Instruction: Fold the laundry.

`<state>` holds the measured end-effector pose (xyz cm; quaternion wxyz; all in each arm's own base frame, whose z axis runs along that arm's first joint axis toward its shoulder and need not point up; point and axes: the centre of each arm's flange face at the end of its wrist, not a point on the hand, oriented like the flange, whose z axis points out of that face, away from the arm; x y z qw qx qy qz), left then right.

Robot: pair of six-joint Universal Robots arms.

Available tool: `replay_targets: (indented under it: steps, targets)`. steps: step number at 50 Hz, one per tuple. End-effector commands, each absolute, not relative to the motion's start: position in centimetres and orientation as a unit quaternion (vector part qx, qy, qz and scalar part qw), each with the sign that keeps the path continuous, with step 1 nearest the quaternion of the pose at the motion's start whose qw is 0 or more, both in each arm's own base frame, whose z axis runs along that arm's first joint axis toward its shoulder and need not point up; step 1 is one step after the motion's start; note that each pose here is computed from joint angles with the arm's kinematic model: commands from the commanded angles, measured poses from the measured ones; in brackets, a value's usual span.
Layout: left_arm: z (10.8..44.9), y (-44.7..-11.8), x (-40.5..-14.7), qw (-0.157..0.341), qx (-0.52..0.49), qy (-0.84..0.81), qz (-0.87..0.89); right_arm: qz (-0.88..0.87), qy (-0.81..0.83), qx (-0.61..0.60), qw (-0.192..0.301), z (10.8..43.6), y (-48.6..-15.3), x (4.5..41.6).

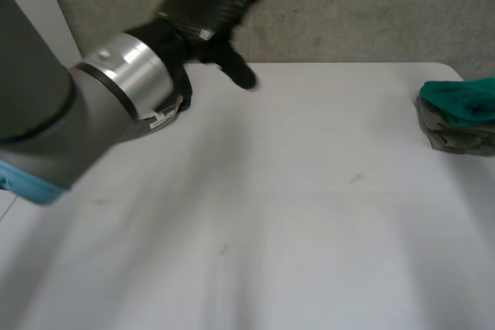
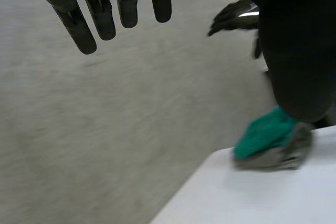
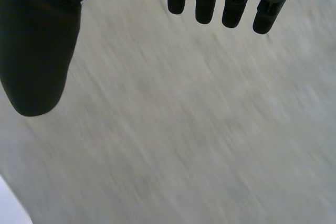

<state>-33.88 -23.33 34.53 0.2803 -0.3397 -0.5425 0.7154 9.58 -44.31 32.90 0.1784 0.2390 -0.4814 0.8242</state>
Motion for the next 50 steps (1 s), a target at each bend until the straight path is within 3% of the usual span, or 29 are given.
replay_targets:
  steps: [1,4,6,12,18,22,32,36,40,41,43,45,50]
  targets:
    - [33.6,-30.9,-28.8,0.182,-0.271,-0.584,0.743,0.802,-0.484,0.350,0.016,28.1,-37.5,19.3]
    - [31.5,-35.1,-26.3,0.120,-0.266,-0.603,0.743,0.763,-0.515,0.391,-0.012,24.9,-34.7,21.9]
    - [29.3,-38.4,-23.8,0.064,-0.272,-0.617,0.736,0.729,-0.541,0.419,-0.009,22.6,-33.2,22.3]
    - [23.0,-44.8,-19.7,-0.024,-0.297,-0.634,0.714,0.658,-0.578,0.483,0.016,18.3,-31.1,22.3]
    - [17.8,-49.9,-16.6,-0.041,-0.300,-0.625,0.719,0.630,-0.592,0.501,0.033,16.8,-30.2,22.0]
    - [15.0,-51.7,-15.9,-0.042,-0.300,-0.622,0.722,0.616,-0.609,0.499,0.032,15.8,-29.6,21.6]
    - [10.9,-53.1,-15.8,-0.044,-0.299,-0.623,0.722,0.593,-0.630,0.502,0.019,14.2,-28.1,21.3]
    - [11.6,-52.8,-16.6,-0.051,-0.296,-0.612,0.732,0.595,-0.632,0.495,0.026,14.5,-28.5,20.8]
    - [17.8,-51.2,-18.9,-0.060,-0.288,-0.557,0.777,0.602,-0.630,0.489,0.034,14.9,-28.9,20.4]
    - [20.9,-50.0,-19.9,-0.055,-0.284,-0.528,0.799,0.605,-0.628,0.488,0.037,15.1,-29.0,20.4]
    - [23.6,-48.4,-21.0,-0.040,-0.276,-0.502,0.818,0.608,-0.625,0.488,0.039,15.4,-29.1,20.4]
    - [26.5,-45.6,-23.0,0.009,-0.265,-0.483,0.835,0.611,-0.624,0.486,0.042,15.6,-29.2,20.4]
    - [29.7,-38.4,-27.8,0.128,-0.261,-0.479,0.828,0.621,-0.624,0.472,0.054,16.5,-29.7,20.2]
